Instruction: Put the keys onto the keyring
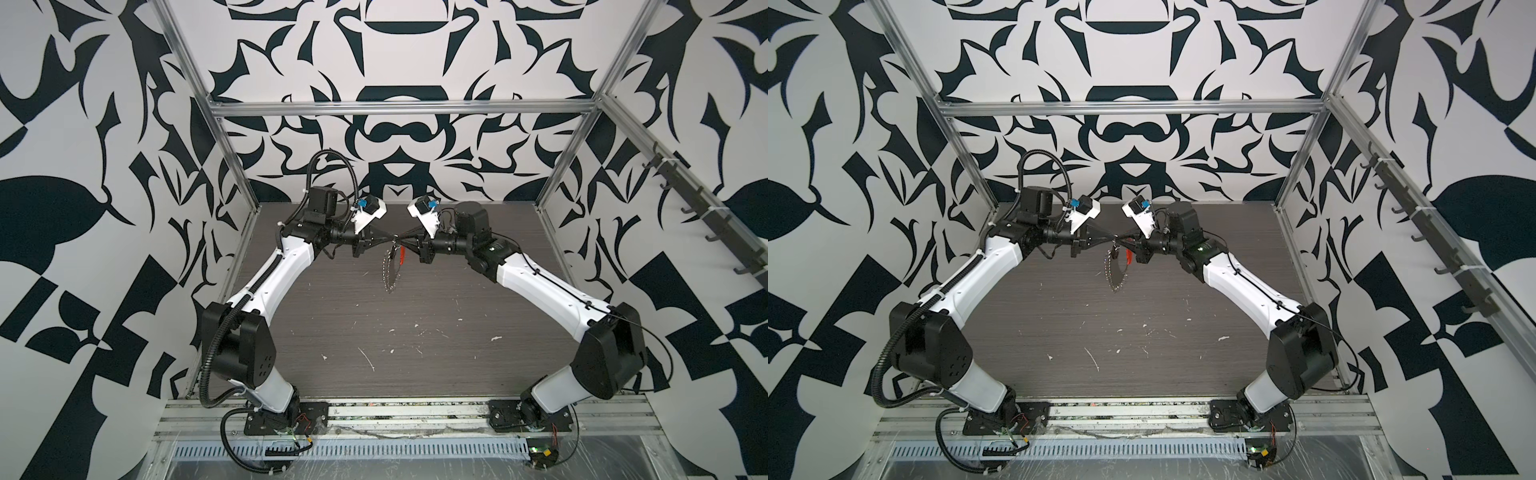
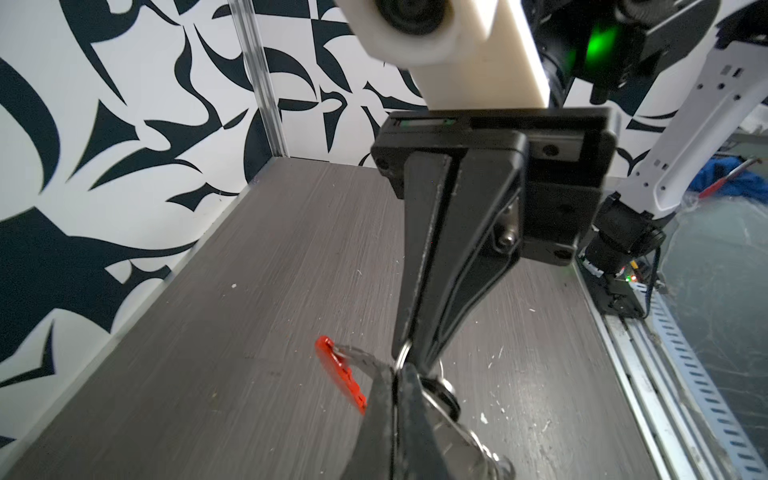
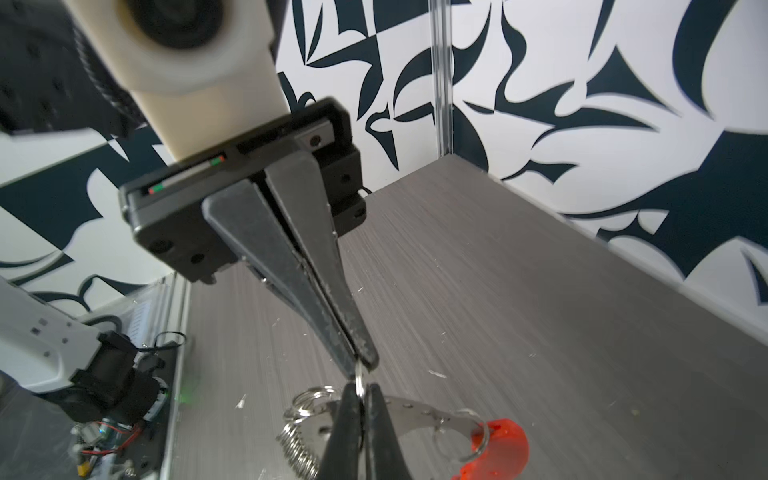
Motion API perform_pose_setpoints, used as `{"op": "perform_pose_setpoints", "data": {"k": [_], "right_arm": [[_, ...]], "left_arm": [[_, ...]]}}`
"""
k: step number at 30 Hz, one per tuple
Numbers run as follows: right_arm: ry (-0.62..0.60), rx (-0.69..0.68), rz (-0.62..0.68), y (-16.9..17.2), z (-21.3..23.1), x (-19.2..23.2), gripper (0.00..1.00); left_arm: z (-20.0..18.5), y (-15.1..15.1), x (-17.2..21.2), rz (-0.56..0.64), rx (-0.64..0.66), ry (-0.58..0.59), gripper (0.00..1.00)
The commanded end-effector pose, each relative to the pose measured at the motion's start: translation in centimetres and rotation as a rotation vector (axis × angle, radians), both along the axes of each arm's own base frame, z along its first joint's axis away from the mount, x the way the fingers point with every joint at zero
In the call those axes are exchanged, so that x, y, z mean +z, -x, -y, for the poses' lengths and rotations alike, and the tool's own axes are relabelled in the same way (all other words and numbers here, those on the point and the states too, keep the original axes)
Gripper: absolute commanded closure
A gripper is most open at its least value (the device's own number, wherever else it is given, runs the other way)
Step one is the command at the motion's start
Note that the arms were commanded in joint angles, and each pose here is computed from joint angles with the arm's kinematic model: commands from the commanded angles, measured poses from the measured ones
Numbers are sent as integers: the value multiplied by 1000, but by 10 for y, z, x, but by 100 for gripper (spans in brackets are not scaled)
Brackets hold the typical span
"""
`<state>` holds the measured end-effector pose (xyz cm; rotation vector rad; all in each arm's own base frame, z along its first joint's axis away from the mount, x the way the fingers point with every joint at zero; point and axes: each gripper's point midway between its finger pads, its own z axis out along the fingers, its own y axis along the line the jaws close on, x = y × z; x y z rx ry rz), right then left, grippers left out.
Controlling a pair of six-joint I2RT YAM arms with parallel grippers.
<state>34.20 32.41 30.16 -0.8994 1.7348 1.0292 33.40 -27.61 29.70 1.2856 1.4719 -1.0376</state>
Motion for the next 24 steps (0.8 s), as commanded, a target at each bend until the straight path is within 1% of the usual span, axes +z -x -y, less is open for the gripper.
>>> {"op": "perform_pose_setpoints", "data": {"k": [1, 4, 7, 11, 17, 20, 24], "right_arm": [[-170, -41, 87, 1, 12, 61, 74], [-225, -46, 27, 0, 19, 64, 66], [-300, -68, -30, -4, 28, 66, 63], [-393, -85, -122, -9, 34, 64, 63], [-469, -65, -260, -15, 28, 60, 63], [-502, -26, -279, -13, 24, 63, 63], [-514, 15, -284, -6, 20, 65, 62]], "left_arm": [[4, -6, 34, 24, 55, 156, 100], [2, -11, 33, -10, 99, 179, 100], [2, -10, 36, -42, 112, 224, 100], [-2, -3, 41, -54, 123, 292, 100], [-7, 8, 48, -13, 156, 351, 100], [-8, 10, 54, -14, 152, 392, 100], [-7, 7, 58, -24, 151, 406, 100]]}}
